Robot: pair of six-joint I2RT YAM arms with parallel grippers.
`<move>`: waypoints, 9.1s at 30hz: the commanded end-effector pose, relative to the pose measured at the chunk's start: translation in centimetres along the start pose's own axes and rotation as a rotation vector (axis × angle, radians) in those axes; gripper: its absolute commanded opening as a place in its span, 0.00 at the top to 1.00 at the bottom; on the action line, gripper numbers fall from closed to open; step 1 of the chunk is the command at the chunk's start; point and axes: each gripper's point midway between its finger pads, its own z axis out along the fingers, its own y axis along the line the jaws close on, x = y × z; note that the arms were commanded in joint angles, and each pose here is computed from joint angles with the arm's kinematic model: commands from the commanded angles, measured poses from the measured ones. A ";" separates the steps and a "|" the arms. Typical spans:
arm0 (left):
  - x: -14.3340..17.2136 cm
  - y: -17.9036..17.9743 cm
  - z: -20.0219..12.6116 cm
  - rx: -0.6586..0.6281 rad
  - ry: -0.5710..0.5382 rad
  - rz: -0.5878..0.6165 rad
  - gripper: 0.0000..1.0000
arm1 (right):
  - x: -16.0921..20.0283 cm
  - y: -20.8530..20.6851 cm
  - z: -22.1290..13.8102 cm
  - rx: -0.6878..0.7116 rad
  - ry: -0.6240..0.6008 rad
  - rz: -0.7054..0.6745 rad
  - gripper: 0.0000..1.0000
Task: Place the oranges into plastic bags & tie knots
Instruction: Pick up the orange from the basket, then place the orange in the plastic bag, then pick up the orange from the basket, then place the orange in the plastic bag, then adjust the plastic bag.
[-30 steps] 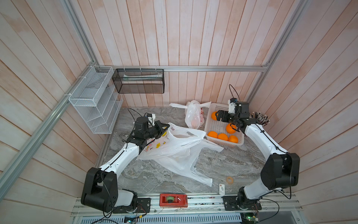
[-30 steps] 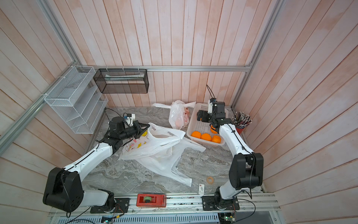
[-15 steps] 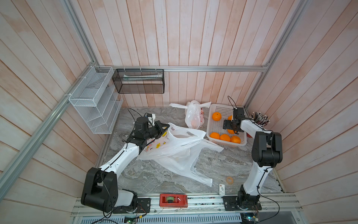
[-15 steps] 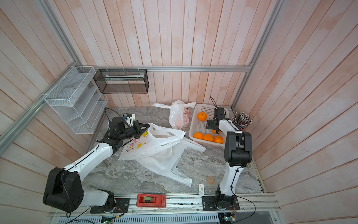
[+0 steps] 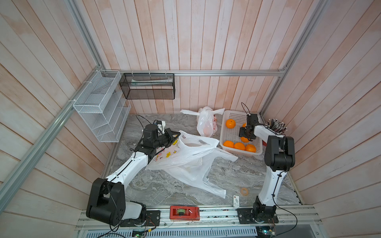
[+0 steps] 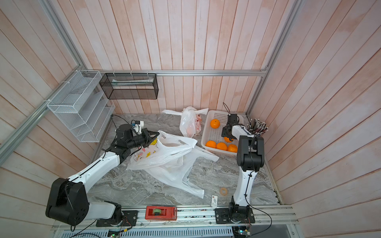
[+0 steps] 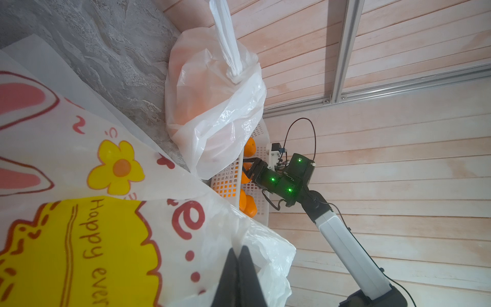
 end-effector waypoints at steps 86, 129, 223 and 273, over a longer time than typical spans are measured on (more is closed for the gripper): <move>-0.2 0.4 -0.4 -0.016 -0.013 0.029 1.00 | 8.4 2.3 -9.0 -0.108 0.223 -0.265 0.18; -0.3 0.1 -0.4 -0.013 -0.008 0.044 1.00 | 8.1 4.2 -9.9 -0.309 0.288 -0.616 0.39; -0.8 -2.3 -2.9 0.001 -0.128 0.522 0.65 | 13.3 22.9 -25.5 -1.138 0.149 0.026 1.00; 21.8 0.2 5.6 -0.408 0.135 2.012 1.00 | 10.8 21.6 -27.5 -1.245 0.052 0.070 1.00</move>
